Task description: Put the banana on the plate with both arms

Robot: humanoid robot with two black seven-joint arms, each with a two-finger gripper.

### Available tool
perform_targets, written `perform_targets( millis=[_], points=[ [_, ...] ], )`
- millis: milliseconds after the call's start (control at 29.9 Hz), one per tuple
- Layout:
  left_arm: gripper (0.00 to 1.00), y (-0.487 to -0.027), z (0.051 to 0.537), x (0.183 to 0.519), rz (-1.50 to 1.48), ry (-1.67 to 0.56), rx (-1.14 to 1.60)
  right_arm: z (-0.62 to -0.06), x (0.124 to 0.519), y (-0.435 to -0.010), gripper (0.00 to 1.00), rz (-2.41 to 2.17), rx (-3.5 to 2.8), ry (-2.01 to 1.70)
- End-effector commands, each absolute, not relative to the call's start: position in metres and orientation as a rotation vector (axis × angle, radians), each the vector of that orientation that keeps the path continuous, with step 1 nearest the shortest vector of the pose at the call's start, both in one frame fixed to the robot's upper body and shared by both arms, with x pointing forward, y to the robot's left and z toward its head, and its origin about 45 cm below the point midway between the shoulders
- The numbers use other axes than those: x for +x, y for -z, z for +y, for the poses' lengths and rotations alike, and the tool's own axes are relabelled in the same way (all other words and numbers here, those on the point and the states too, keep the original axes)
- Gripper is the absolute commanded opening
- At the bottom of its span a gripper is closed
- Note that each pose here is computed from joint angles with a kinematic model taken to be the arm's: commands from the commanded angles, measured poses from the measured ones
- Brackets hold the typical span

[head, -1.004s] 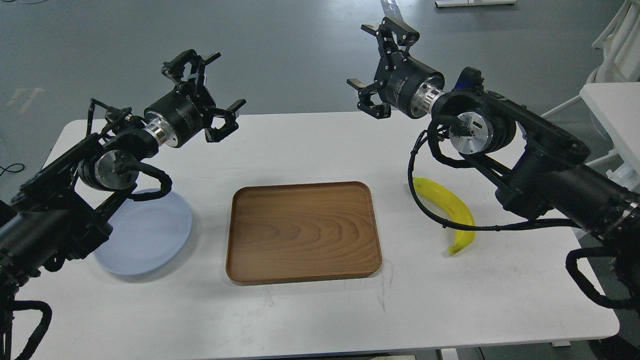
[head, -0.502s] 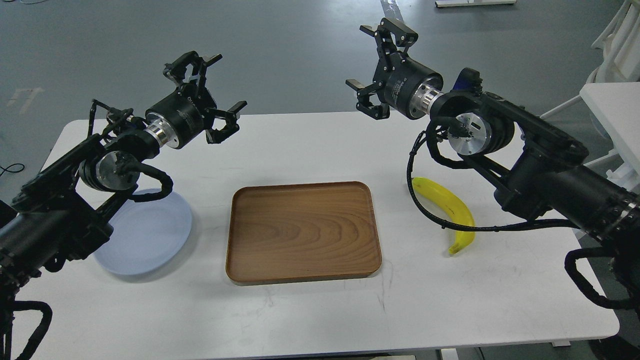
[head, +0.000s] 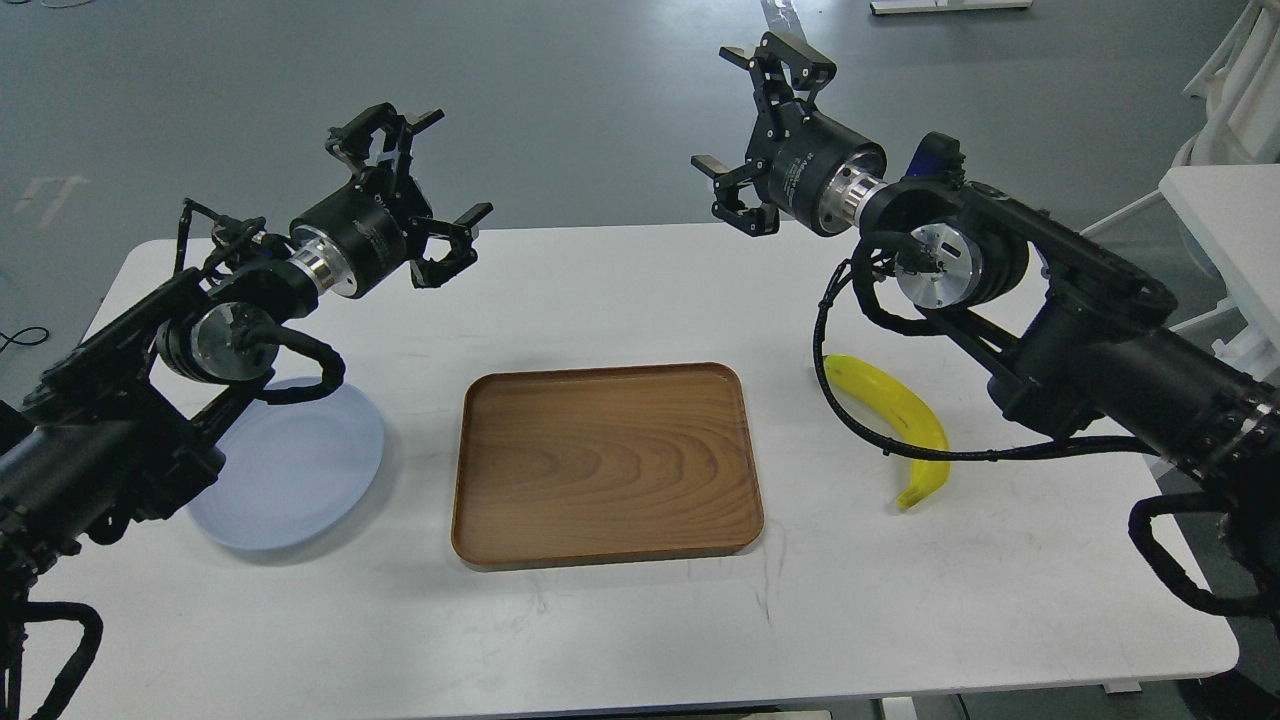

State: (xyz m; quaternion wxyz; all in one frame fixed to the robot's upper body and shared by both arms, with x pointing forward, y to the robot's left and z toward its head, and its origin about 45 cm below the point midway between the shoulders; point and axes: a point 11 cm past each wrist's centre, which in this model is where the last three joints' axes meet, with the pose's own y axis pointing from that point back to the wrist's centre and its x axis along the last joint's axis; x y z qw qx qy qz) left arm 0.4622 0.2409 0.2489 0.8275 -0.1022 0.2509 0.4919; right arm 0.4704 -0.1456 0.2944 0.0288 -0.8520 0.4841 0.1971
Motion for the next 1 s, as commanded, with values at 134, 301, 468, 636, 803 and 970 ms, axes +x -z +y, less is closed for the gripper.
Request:
perform_targets(
  millis=[134,301,468,636,803,970],
  points=[
    [0.98,-0.248,0.24,0.462,0.534,-1.044,-0.217,-0.145,0.47,-0.294,1.0,1.494,-2.63,-0.607],
    [0.98,-0.248,0.239,0.461,0.519,-1.032,-0.207,-0.145,0.47,-0.294,1.0,1.494,-2.63,-0.607],
    [0.98,-0.256,0.238,0.463,0.321,-1.041,-0.147,-0.144,0.473,-0.301,1.0,1.49,-2.629,-0.586],
    [0.98,-0.272,0.239,0.458,-0.176,-1.05,0.044,-0.144,0.476,-0.314,1.0,1.483,-2.628,-0.55],
    [0.98,-0.25,0.258,0.44,-0.606,-1.002,0.423,-0.145,0.478,-0.318,1.0,1.483,-2.623,-0.538],
    [0.98,-0.227,0.302,0.422,-0.833,-0.937,0.679,-0.145,0.478,-0.32,1.0,1.481,-2.622,-0.534]
  ],
)
